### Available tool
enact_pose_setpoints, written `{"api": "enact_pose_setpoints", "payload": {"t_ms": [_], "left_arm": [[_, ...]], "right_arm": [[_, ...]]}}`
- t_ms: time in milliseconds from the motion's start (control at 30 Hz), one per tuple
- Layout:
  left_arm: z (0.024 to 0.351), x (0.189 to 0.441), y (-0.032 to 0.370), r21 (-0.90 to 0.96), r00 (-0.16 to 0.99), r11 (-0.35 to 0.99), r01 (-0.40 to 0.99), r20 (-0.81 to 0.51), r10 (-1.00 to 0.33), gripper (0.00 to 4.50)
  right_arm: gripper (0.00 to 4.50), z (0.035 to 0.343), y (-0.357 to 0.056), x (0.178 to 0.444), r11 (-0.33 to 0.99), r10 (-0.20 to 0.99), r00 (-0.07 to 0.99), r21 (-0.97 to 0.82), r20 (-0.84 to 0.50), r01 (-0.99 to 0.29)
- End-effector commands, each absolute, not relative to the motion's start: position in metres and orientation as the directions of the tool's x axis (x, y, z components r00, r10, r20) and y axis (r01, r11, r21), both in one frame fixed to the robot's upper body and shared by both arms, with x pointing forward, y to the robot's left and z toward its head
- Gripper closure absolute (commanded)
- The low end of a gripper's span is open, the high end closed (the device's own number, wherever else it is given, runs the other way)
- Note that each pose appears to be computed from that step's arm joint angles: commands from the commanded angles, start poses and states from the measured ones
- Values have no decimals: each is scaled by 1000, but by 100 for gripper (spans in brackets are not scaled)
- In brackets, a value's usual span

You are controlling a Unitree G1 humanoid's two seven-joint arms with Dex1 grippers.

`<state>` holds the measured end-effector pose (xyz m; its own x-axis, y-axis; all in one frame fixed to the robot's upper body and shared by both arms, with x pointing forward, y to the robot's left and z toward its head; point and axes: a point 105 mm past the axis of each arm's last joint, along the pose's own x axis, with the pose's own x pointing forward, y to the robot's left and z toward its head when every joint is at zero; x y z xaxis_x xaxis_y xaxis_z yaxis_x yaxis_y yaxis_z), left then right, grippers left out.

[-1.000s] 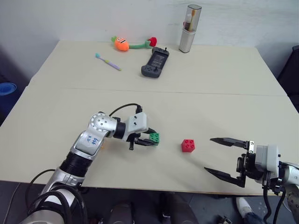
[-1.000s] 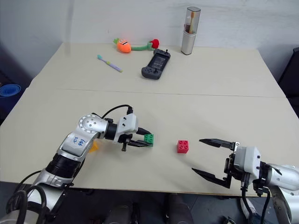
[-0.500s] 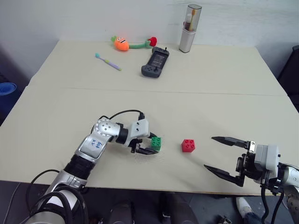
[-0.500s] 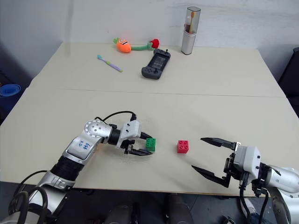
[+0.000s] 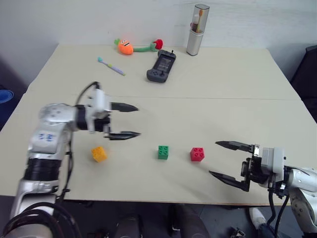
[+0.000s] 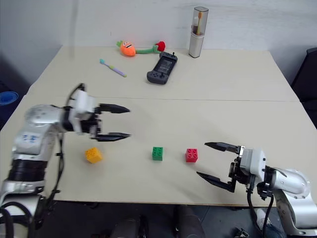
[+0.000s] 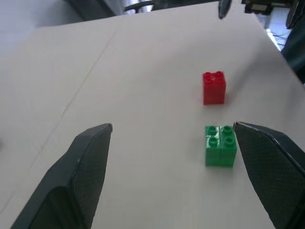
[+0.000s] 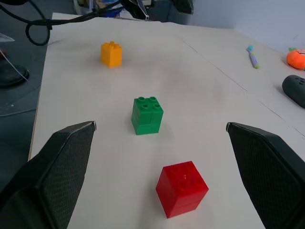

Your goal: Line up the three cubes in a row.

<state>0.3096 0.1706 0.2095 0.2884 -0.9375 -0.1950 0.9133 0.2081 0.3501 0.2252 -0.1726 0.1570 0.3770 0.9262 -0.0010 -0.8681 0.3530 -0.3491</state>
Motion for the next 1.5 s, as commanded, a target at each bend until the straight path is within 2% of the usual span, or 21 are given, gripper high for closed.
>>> {"api": "enact_pose_setpoints", "payload": {"t_ms": [33,167,300,367,433,500,667,767,933,1033,1233,1300,1500], "left_arm": [[199,308,227,315,473,405,858,-176,-863,10],[175,291,297,251,673,626,738,-213,-708,10],[150,264,354,178,790,778,603,-271,-550,10],[140,250,368,149,802,806,573,-304,-514,10],[136,242,367,133,784,795,591,-325,-528,10],[137,238,347,53,723,748,662,-308,-618,10],[145,257,292,87,629,628,773,-234,-741,10],[135,261,271,73,559,562,824,-266,-785,10],[109,264,260,57,476,489,870,-354,-805,10],[104,271,259,86,478,483,872,-365,-799,93],[112,277,255,114,446,435,893,-353,-823,287],[117,278,248,126,399,380,916,-360,-843,300],[129,293,195,202,143,67,977,-392,-909,300]], "right_arm": [[0,166,-158,226,314,947,317,-375,56,-873],[0,169,-138,228,268,963,250,-386,97,-883],[0,175,-124,228,230,973,196,-408,124,-884],[0,176,-121,228,222,974,184,-413,129,-883],[0,176,-121,229,222,974,185,-414,128,-883],[0,176,-123,230,220,975,186,-414,122,-883],[0,175,-125,231,218,976,189,-416,108,-883],[0,175,-126,231,218,976,194,-419,100,-882],[0,175,-130,232,234,972,218,-426,87,-874],[0,175,-135,231,252,967,243,-427,78,-868],[0,173,-142,226,284,957,283,-420,66,-862],[0,171,-144,224,294,953,297,-418,61,-859],[0,171,-152,224,320,942,331,-419,49,-850]]}}
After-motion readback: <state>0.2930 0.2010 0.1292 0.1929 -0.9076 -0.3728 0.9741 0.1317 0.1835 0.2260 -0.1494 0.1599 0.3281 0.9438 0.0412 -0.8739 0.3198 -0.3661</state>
